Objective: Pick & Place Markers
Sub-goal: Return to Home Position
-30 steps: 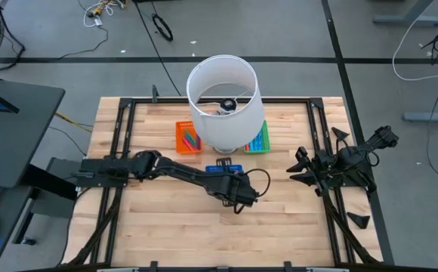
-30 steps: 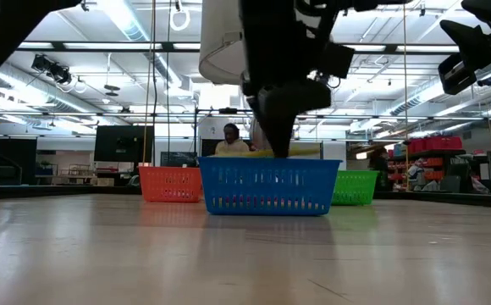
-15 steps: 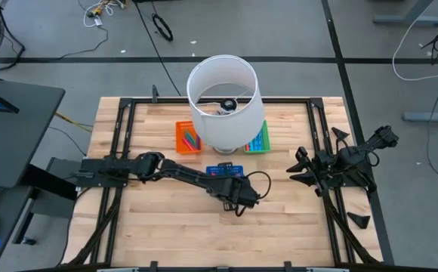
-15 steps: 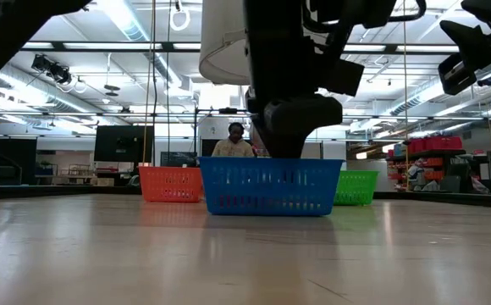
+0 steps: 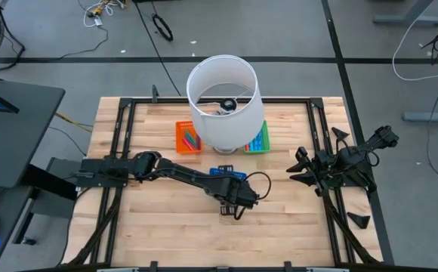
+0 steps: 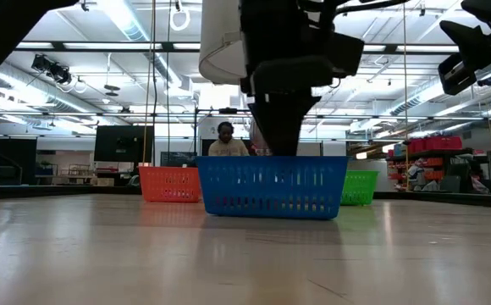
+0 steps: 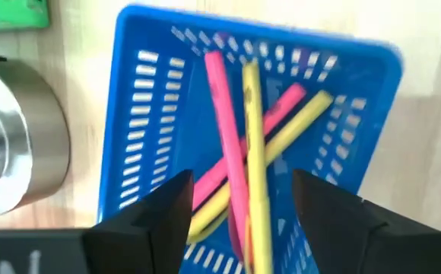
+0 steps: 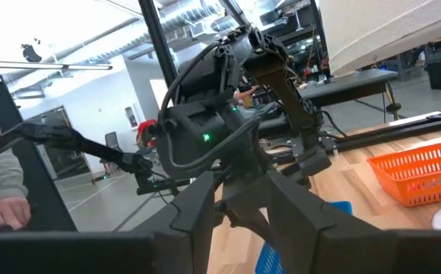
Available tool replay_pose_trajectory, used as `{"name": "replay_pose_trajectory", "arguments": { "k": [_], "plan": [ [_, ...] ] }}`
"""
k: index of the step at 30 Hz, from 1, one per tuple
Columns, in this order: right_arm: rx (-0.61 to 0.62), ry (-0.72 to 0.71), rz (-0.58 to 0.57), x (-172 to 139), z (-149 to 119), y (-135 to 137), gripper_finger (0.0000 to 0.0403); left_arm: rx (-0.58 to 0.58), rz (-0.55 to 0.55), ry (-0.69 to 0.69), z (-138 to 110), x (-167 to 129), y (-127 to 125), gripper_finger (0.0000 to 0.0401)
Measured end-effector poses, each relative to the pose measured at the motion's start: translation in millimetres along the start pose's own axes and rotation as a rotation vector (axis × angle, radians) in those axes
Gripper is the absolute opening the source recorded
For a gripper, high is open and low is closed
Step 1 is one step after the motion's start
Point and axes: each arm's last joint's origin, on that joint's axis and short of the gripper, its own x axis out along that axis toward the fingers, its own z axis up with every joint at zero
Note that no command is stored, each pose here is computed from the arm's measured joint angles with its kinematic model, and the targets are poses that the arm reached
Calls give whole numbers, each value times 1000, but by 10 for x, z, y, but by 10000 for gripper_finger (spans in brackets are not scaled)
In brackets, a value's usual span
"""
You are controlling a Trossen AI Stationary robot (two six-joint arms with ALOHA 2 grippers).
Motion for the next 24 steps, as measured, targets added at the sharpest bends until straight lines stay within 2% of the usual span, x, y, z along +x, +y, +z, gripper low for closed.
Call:
{"name": "replay_pose_trajectory", "arguments": {
  "k": [12,24],
  "plan": [
    [0,0,0,0,0,0,119,131,41,86,-108,-98,58,236],
    [0,0,0,0,0,0,119,171,51,0,-138,-455,58,236]
  ]
}}
